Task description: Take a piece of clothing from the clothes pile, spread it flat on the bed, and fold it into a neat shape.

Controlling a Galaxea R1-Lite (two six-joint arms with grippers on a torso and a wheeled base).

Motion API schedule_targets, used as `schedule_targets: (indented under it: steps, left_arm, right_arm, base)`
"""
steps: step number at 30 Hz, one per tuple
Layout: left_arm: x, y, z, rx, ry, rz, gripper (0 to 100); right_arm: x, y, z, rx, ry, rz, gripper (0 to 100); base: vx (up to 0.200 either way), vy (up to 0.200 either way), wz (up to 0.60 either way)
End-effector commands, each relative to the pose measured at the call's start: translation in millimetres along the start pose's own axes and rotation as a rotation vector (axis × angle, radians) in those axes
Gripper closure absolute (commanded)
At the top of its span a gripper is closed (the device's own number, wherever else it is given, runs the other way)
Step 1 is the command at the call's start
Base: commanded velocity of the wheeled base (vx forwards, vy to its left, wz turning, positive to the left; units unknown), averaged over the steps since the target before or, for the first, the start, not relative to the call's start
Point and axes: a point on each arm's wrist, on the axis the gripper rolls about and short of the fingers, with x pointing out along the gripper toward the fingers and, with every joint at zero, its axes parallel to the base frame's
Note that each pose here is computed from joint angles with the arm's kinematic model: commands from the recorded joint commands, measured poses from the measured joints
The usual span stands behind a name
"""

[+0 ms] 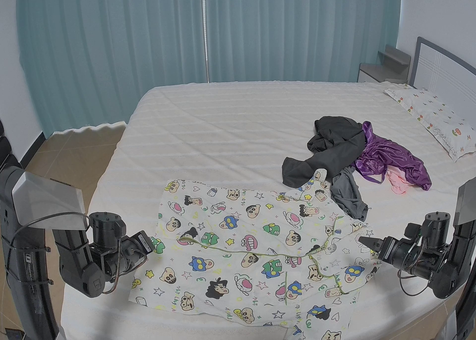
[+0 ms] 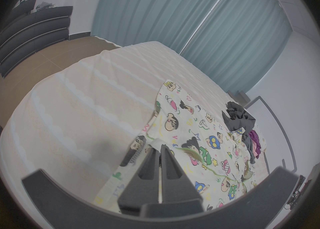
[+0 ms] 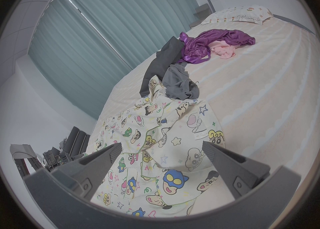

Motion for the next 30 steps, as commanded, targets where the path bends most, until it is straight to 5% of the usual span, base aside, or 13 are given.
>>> schedule_targets:
  steps: [1,6,7,19,23,25,30]
  left_arm:
    - [10.5,6.4,-4.2,0.002,0.013,0.020,100]
    - [16.4,8.0,-3.5,0.004,0.007,0.023,100]
    - [18.3,8.6,-3.6,0.004,0.006,0.024,0]
    - [13.6,29.6,8.4,-0.047,-0.014,0.078,0]
    - [-4.3,30.5,17.4,-0.089,0.028,-0.004,0]
    - [-16.8,26.8,24.5,-0.162,0.068,-0.097,0]
    - [-27.5,25.8,32.7,-0.245,0.101,-0.174,0]
  right_arm:
    - [-2.8,-0.3,-1.7,0.000,0.001,-0.001,0]
    - [-2.6,-0.5,-1.9,0.000,0.002,-0.002,0]
    - [-2.6,-0.5,-1.9,-0.001,0.002,-0.002,0]
    - [-5.9,2.5,1.7,0.014,-0.020,0.012,0]
    - [-4.1,12.9,2.5,0.045,-0.028,0.056,0]
    - [13.0,28.1,12.9,0.064,-0.086,0.117,0]
    - [65.8,50.9,25.9,0.057,-0.129,0.156,0]
  base:
    - [0.000,0.000,0.00]
    - [0.000,0.000,0.00]
    - [0.000,0.000,0.00]
    - [0.000,0.000,0.00]
    - [0.000,0.000,0.00]
    - [0.000,0.000,0.00]
    - [0.000,0.000,0.00]
